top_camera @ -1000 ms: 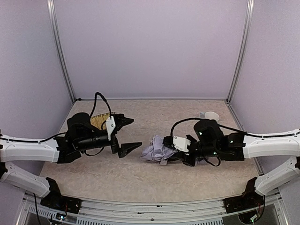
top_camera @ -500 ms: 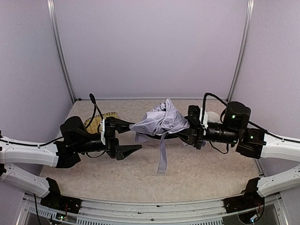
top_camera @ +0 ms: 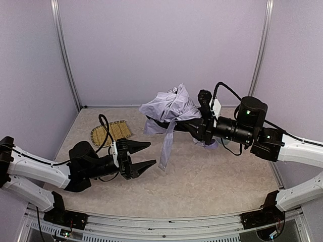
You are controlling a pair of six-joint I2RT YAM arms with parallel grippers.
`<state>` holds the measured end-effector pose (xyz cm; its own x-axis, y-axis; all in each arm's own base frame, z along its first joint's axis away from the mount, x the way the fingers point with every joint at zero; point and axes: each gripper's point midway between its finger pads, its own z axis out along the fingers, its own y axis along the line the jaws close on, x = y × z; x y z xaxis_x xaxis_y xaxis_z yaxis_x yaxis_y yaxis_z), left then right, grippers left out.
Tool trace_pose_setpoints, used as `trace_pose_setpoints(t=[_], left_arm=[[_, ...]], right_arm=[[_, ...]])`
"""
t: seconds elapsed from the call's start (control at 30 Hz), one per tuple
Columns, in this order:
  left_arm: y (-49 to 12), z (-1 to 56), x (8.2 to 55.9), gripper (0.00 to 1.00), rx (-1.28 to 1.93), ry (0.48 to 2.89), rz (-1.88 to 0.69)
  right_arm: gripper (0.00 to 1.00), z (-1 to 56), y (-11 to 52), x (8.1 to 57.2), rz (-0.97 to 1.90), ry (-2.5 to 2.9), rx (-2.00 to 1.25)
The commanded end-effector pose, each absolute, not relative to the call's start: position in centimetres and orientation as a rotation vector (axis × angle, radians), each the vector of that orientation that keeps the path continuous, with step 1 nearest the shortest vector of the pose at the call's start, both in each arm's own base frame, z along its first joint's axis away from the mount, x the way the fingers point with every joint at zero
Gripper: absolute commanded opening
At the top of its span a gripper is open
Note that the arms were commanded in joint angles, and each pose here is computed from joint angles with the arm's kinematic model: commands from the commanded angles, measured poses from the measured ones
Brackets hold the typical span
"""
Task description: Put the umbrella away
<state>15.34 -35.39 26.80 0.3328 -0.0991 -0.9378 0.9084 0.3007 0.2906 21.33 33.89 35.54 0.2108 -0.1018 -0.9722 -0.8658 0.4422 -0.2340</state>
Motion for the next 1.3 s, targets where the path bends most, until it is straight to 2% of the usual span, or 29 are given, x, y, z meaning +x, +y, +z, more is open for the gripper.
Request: trace_pose_setpoints(t=[0.0, 0.2, 0.3, 0.37, 0.43, 0.47, 0.57, 0.67, 0.83, 1.07, 1.27], left_arm=[[-36.7, 27.2, 16.1, 0.66, 1.015, 0.965, -0.815], [-39.9, 24.4, 17.7, 0.68, 1.091, 1.044, -0.808], [-40.5, 23.5, 18.1, 0.59, 1.099, 1.058, -0.811], [-40.8, 23.2, 17.9, 0.37, 1.119, 1.057, -0.824], [-41.0, 23.0, 17.5, 0.04, 1.145, 1.061, -0.832], [-41.0, 22.7, 17.2, 0.00, 1.170, 1.066, -0.833], [-40.8, 23.0, 14.7, 0.00, 1.275, 1.023, -0.864], [-40.8, 23.7, 10.7, 0.00, 1.408, 0.913, -0.926], [-39.9, 29.3, 6.6, 0.00, 1.434, 0.692, -1.060], [-38.0, 35.4, 8.2, 0.00, 1.296, 0.639, -1.221], [-36.9, 35.9, 12.7, 0.00, 1.193, 0.786, -1.121]], right_arm=[[0.00, 37.7, 34.1, 22.0, 0.704, 1.249, -0.926], [0.00, 37.5, 34.1, 22.2, 0.698, 1.258, -0.922], [0.00, 37.3, 34.1, 22.2, 0.702, 1.263, -0.926], [0.00, 37.2, 34.1, 22.2, 0.698, 1.270, -0.929], [0.00, 36.9, 34.0, 22.5, 0.682, 1.291, -0.929], [0.00, 36.6, 33.8, 22.8, 0.665, 1.310, -0.928], [0.00, 34.7, 33.2, 24.5, 0.603, 1.403, -0.941], [0.08, 31.2, 32.8, 25.9, 0.557, 1.498, -1.013], [0.18, 23.7, 34.5, 25.2, 0.547, 1.591, -1.265], [0.27, 14.1, 37.0, 21.5, 0.733, 1.716, -1.558], [0.34, 9.3, 38.0, 17.4, 0.883, 1.780, -1.735]])
